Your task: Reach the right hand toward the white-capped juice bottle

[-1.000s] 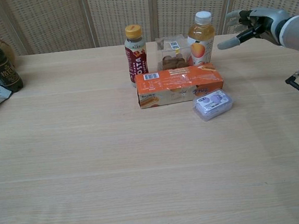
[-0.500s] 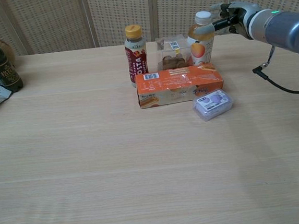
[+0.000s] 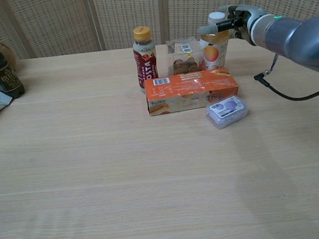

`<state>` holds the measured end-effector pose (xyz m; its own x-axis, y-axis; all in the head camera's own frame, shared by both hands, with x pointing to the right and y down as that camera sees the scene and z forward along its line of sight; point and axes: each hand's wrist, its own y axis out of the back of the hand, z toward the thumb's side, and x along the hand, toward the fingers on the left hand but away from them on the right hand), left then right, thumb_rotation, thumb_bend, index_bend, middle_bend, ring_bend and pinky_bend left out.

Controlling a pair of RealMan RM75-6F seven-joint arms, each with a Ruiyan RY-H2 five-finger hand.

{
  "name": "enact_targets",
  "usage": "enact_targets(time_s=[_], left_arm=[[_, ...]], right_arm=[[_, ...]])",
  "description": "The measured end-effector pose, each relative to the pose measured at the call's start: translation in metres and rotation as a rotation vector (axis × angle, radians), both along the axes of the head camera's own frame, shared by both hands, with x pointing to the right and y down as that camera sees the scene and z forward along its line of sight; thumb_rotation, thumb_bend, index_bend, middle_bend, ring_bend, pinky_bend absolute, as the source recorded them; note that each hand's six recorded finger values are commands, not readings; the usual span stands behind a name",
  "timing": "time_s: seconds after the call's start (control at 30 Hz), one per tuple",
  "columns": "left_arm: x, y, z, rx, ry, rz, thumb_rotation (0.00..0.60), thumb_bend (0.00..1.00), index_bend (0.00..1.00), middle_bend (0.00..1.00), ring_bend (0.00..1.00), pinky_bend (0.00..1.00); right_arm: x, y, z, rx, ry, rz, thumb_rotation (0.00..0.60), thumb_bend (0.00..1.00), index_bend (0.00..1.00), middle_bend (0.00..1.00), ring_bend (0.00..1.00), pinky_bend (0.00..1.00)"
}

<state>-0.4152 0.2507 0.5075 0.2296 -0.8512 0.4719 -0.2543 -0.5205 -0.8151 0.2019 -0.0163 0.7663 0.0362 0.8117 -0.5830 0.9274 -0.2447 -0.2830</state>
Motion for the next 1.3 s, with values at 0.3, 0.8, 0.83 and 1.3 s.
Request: enact_targets(time_s=[0.3,0.8,0.83,1.3], left_arm=[[-0.002,-0.002,-0.002,0.012,0.001,-0.010,0.600,0.00,0.06,0.00,0.00,0.00],[0.001,0.000,-0.003,0.011,0.016,0.001,0.600,0.00,0.07,0.00,0.00,0.00],[0.001,0.000,-0.004,0.011,0.018,0.002,0.600,0.00,0.07,0.00,0.00,0.00],[0.002,0.000,-0.007,0.009,0.035,0.012,0.600,0.00,0.07,0.00,0.00,0.00]], right_arm=[[0.007,0.005,0.003,0.067,0.067,0.079,0.600,0.00,0.48,0.71,0.63,0.60],[0.009,-0.012,-0.022,0.181,0.048,0.119,0.600,0.01,0.59,0.81,0.74,0.72],[0.008,-0.015,-0.026,0.192,0.045,0.117,0.600,0.01,0.59,0.81,0.74,0.72],[-0.027,-0.054,-0.114,0.380,-0.016,0.082,0.600,0.03,0.59,0.81,0.74,0.72]])
